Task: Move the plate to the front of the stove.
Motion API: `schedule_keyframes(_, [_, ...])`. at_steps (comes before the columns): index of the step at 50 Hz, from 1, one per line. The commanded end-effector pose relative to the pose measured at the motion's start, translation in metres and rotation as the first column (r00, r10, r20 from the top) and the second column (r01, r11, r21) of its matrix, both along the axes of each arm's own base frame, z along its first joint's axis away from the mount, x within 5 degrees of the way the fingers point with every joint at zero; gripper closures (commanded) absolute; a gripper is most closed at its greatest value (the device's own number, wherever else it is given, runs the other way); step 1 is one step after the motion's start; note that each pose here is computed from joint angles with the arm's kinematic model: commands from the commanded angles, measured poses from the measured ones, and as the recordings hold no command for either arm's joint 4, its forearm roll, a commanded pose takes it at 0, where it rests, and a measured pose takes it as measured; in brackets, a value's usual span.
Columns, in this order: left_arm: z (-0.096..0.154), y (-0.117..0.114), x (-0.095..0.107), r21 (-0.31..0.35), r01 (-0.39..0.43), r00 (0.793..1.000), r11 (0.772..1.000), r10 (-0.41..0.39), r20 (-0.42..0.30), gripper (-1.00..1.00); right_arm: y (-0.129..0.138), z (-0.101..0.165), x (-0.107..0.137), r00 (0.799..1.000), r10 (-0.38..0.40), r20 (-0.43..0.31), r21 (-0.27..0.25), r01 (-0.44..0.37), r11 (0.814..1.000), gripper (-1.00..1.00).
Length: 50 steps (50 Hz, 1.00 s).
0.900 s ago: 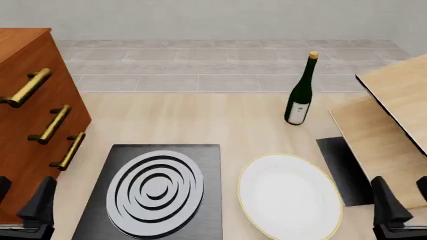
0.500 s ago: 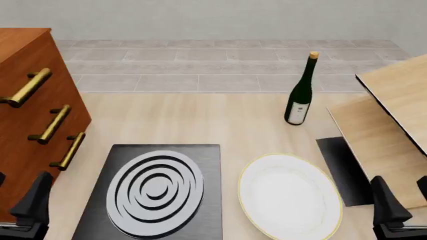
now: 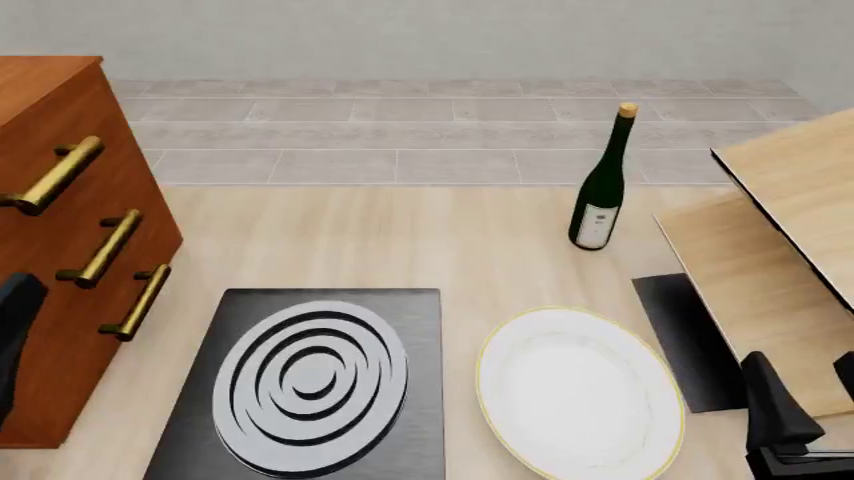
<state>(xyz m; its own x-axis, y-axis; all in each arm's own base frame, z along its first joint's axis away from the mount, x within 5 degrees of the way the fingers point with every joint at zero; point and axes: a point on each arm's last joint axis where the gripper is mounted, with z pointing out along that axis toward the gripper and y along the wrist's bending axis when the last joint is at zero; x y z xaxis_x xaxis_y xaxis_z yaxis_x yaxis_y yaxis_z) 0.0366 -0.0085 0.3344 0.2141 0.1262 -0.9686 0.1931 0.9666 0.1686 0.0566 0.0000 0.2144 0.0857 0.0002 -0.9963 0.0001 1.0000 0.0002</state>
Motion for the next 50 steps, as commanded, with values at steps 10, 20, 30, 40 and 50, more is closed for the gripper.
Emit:
schedule_keyframes(10, [0.075,-0.024,0.016,0.27,0.259,0.957,0.927,-0.284,0.059,-1.0,0.0,0.0,0.0,1.0,0.0,0.0,0.0,0.0,1.0,-1.0])
schedule_keyframes(20, [0.084,-0.054,0.03,0.406,0.388,0.893,0.828,-0.447,0.058,-1.0,0.0,0.0,0.0,1.0,0.0,0.0,0.0,0.0,1.0,-1.0])
schedule_keyframes(30, [0.075,-0.099,0.046,0.516,0.505,0.812,0.692,-0.584,-0.01,-1.0,0.0,0.0,0.0,1.0,0.0,0.0,0.0,0.0,1.0,-1.0])
schedule_keyframes(40, [0.063,-0.132,0.049,0.603,0.555,0.743,0.573,-0.667,-0.05,-1.0,0.0,0.0,0.0,1.0,0.0,0.0,0.0,0.0,1.0,-1.0])
schedule_keyframes(50, [0.054,-0.167,0.048,0.658,0.602,0.674,0.453,-0.73,-0.114,-1.0,0.0,0.0,0.0,1.0,0.0,0.0,0.0,0.0,1.0,-1.0])
